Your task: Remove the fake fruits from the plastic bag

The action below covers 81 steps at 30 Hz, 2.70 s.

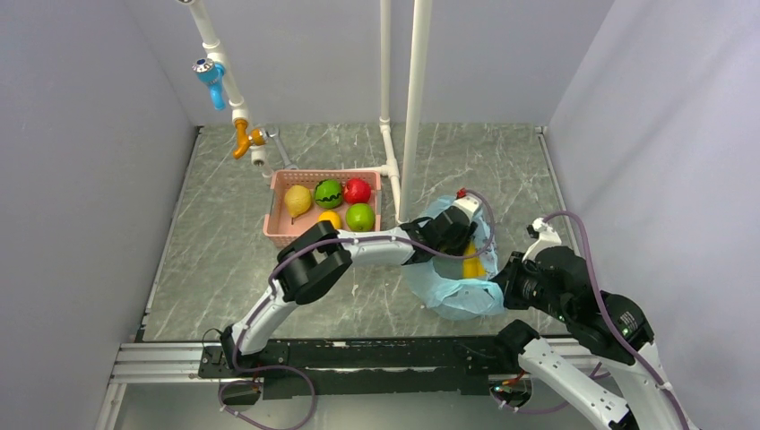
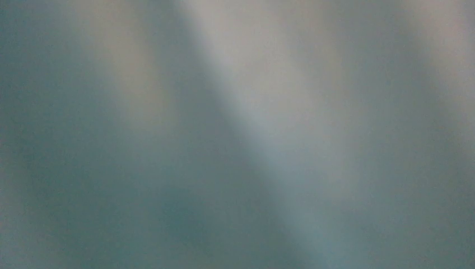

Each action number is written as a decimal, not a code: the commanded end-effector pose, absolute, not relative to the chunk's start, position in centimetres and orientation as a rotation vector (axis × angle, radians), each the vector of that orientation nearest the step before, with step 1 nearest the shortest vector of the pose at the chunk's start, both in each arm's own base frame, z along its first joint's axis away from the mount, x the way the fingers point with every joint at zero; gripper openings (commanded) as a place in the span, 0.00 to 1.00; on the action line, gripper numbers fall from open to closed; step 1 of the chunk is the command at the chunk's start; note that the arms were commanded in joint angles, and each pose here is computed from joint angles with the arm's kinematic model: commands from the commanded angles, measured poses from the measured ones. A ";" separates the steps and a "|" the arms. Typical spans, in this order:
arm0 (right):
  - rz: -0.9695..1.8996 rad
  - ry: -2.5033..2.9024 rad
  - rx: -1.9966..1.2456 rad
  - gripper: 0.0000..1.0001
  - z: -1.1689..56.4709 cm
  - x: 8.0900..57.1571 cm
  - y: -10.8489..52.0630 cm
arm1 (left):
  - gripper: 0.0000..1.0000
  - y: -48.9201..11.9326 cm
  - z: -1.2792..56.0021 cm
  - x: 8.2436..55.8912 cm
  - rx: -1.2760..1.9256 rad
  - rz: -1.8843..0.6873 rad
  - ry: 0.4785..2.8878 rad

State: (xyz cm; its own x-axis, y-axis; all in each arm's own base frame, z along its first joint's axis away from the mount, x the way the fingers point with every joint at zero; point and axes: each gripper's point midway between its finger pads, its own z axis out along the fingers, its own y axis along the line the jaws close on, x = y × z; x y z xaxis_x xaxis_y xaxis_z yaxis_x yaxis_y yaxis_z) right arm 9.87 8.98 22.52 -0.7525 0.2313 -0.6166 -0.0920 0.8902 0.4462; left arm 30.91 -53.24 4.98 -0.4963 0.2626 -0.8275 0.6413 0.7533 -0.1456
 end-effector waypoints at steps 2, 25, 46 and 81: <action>0.649 2.279 0.084 0.00 23.7 10.5 9.6 | 0.50 -49.9 6.2 28.8 0.799 -0.540 2.158; 0.585 2.281 0.050 0.00 22.1 12.0 9.8 | 0.37 -46.9 21.0 20.1 0.945 -1.019 1.971; 0.490 2.211 0.044 0.00 23.3 13.9 9.0 | 0.36 -37.5 31.3 17.6 0.936 -0.956 1.693; 0.504 2.186 0.032 0.00 23.3 13.8 9.0 | 0.20 -9.5 14.3 38.0 -0.624 0.142 2.204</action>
State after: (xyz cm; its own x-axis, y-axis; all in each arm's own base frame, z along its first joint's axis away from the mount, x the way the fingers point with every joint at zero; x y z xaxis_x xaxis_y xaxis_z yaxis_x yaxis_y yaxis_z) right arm 13.14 8.88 22.10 -0.6666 0.1855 -0.7220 -0.1338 0.9231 0.3607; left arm 37.19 -11.05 13.13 -0.6542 -0.2111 -0.7262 -0.2610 0.9643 -0.0452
